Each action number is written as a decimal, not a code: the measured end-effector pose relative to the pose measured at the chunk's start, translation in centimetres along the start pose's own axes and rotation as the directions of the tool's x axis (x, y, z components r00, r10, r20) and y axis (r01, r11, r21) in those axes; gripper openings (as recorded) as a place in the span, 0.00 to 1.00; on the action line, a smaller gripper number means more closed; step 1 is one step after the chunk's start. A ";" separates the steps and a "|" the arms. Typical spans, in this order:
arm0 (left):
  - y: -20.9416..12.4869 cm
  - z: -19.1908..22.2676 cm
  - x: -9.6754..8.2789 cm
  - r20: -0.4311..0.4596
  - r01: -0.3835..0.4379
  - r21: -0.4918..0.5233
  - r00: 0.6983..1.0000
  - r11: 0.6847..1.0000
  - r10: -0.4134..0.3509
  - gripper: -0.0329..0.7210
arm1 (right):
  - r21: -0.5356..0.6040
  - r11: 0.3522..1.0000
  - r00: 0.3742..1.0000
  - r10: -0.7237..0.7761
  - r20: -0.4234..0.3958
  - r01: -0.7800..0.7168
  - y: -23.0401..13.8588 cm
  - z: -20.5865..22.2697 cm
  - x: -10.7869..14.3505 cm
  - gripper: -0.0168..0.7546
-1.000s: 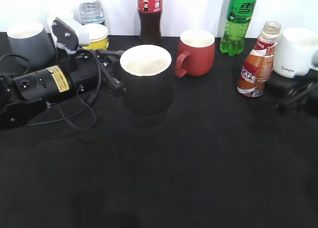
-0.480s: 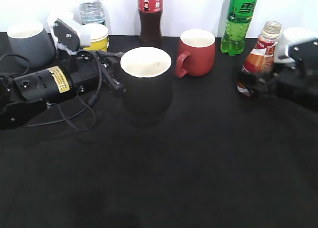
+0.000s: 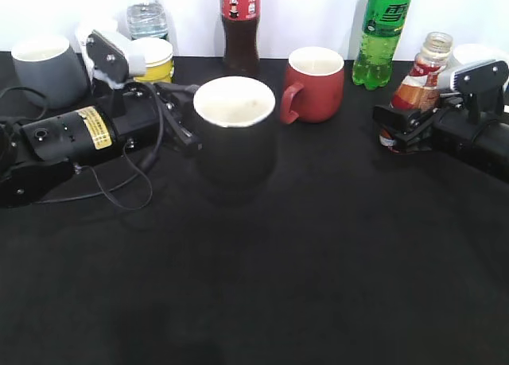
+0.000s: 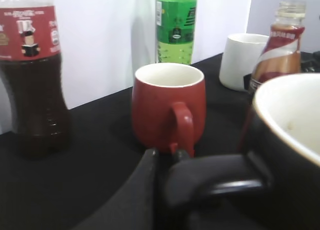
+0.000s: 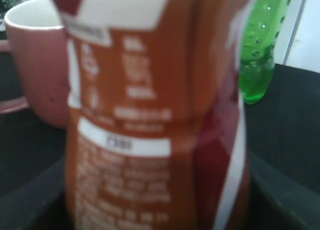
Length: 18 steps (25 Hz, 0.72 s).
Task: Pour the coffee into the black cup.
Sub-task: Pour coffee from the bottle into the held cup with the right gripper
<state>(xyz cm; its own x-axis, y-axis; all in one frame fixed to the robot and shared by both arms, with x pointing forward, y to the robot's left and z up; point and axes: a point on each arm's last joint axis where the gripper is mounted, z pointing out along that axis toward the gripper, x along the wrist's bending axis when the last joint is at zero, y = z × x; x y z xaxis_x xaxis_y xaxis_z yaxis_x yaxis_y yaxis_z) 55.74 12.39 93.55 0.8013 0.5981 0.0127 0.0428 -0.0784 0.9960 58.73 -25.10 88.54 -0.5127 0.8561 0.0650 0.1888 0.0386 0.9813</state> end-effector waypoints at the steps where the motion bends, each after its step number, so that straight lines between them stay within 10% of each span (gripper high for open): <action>1: -0.1 0.0 -0.2 0.023 -0.010 0.006 1.000 1.000 0.009 0.12 | 0.014 1.000 0.999 -0.005 -0.034 0.006 0.4 -0.1 0.4 0.70; 5: 0.2 0.5 -1.8 0.101 0.049 -0.013 0.994 0.999 -0.047 0.12 | -0.085 0.954 0.929 -0.300 -0.218 0.288 7.0 -2.6 3.2 0.70; 11: 2.8 4.8 -7.4 0.245 -0.039 -0.022 0.969 0.999 0.043 0.12 | -0.163 0.825 0.799 -0.565 -0.207 0.542 12.0 -5.6 5.0 0.70; 18: 4.7 7.6 -8.8 0.274 -0.065 -0.075 0.958 0.995 0.083 0.12 | -0.313 0.408 0.418 -0.908 -0.038 0.858 12.9 -5.9 5.4 0.70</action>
<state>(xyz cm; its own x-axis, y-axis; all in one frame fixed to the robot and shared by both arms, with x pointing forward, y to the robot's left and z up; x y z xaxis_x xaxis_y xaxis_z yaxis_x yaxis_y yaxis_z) 53.44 0.75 97.44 0.9349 0.3478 0.0703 -0.0537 -0.0572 0.9969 53.50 -23.03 102.60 -0.4172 0.3035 -0.8566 -0.6249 0.5887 0.5129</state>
